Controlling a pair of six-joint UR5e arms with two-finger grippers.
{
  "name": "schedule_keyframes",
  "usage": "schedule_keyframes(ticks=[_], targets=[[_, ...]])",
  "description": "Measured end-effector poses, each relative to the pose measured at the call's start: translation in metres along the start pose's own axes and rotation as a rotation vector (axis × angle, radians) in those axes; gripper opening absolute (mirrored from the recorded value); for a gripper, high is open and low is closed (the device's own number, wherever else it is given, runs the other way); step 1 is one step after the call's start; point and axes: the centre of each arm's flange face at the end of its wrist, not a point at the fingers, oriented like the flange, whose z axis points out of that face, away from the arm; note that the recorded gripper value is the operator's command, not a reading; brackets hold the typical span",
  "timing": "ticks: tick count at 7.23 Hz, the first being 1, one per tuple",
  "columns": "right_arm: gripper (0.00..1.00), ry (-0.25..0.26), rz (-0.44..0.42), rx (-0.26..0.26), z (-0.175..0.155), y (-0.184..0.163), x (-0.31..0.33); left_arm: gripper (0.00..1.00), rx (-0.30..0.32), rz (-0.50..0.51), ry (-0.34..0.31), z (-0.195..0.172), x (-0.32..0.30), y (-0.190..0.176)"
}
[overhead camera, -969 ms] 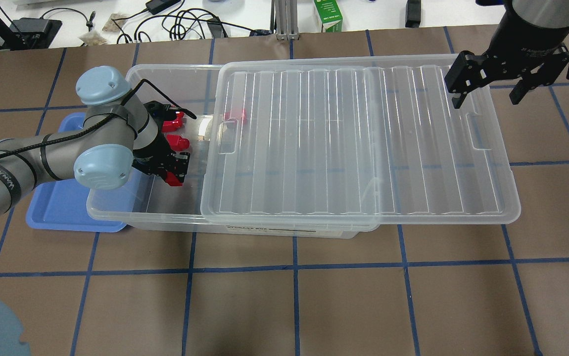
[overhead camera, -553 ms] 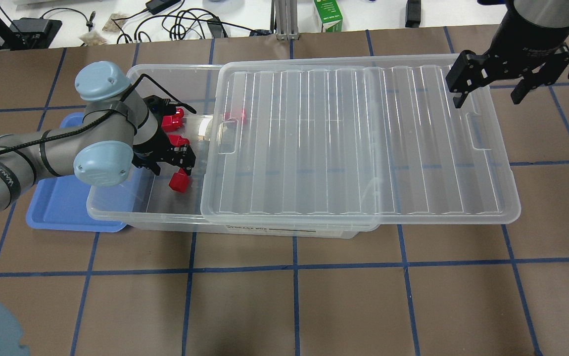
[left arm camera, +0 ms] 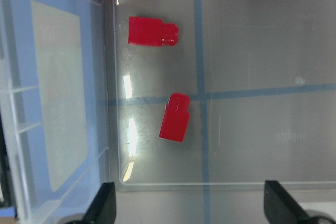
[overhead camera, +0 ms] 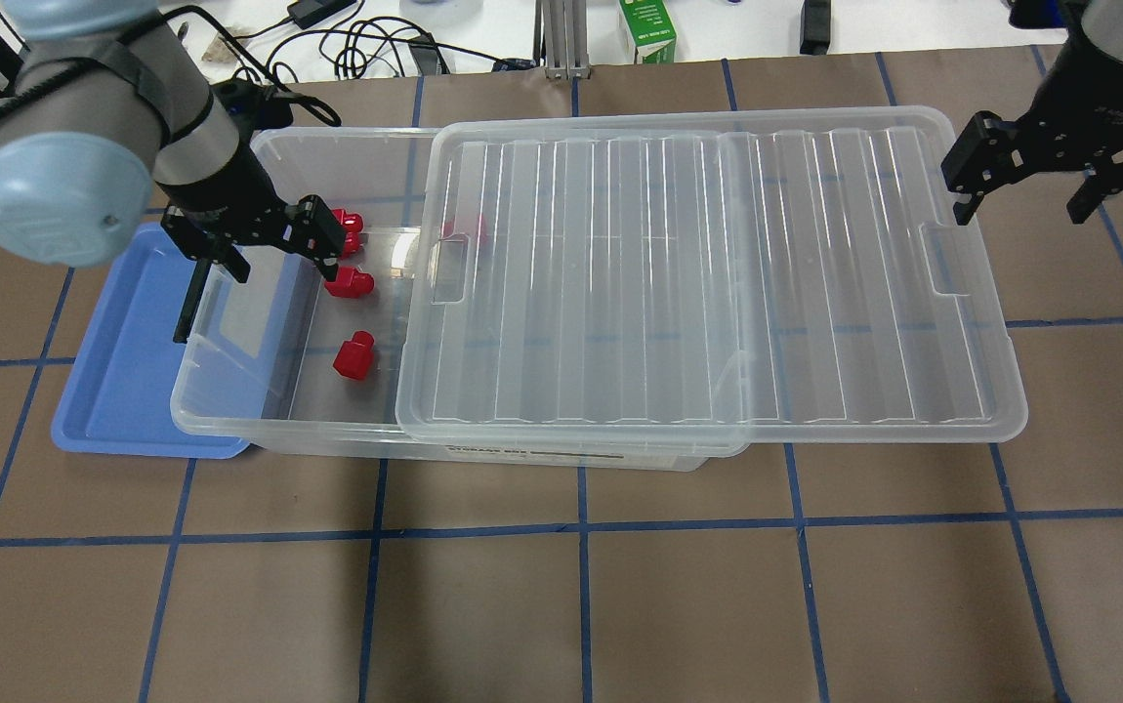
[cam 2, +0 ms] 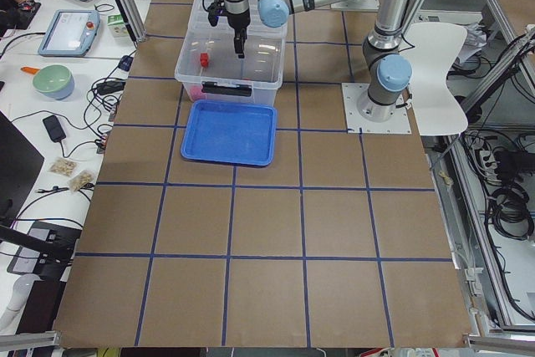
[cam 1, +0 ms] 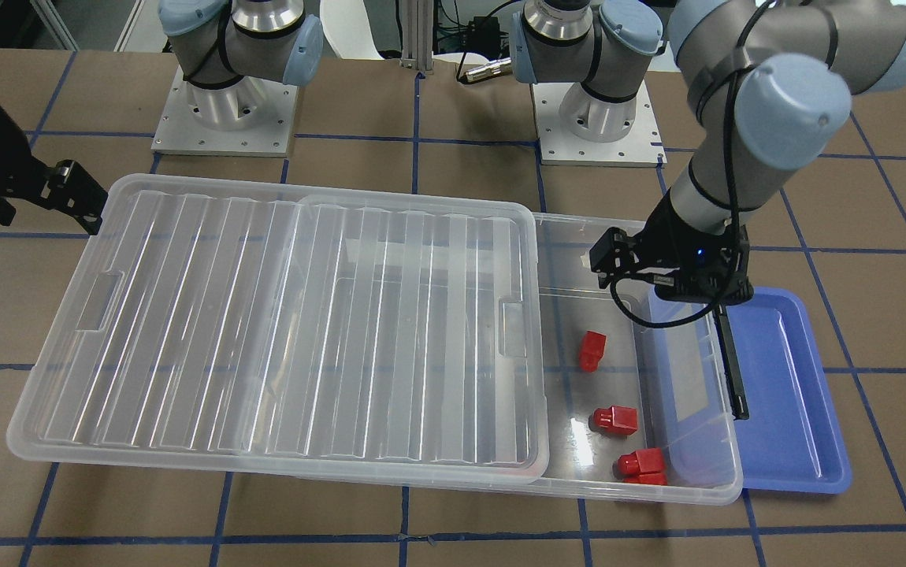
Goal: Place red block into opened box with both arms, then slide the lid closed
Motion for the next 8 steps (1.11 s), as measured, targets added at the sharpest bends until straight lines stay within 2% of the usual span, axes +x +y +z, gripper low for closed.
schedule_keyframes(ticks=[1, 3, 6, 8], targets=[[1.0, -0.01, 0.03, -0.037, 0.02, -0.009, 0.017, 1.0, 0.013, 0.0, -0.003, -0.026, 0.002, 0.01], [1.0, -0.009, 0.057, -0.05, 0.04, -0.02, 0.038, 1.0, 0.058, 0.001, -0.01, -0.059, 0.005, 0.026], [1.0, 0.072, 0.058, -0.087, 0.056, -0.019, 0.052, 1.0, 0.081, -0.01, -0.045, -0.077, 0.025, 0.044], [1.0, 0.075, 0.056, -0.119, 0.076, -0.02, 0.052, 1.0, 0.085, -0.023, -0.06, -0.08, 0.034, 0.046]])
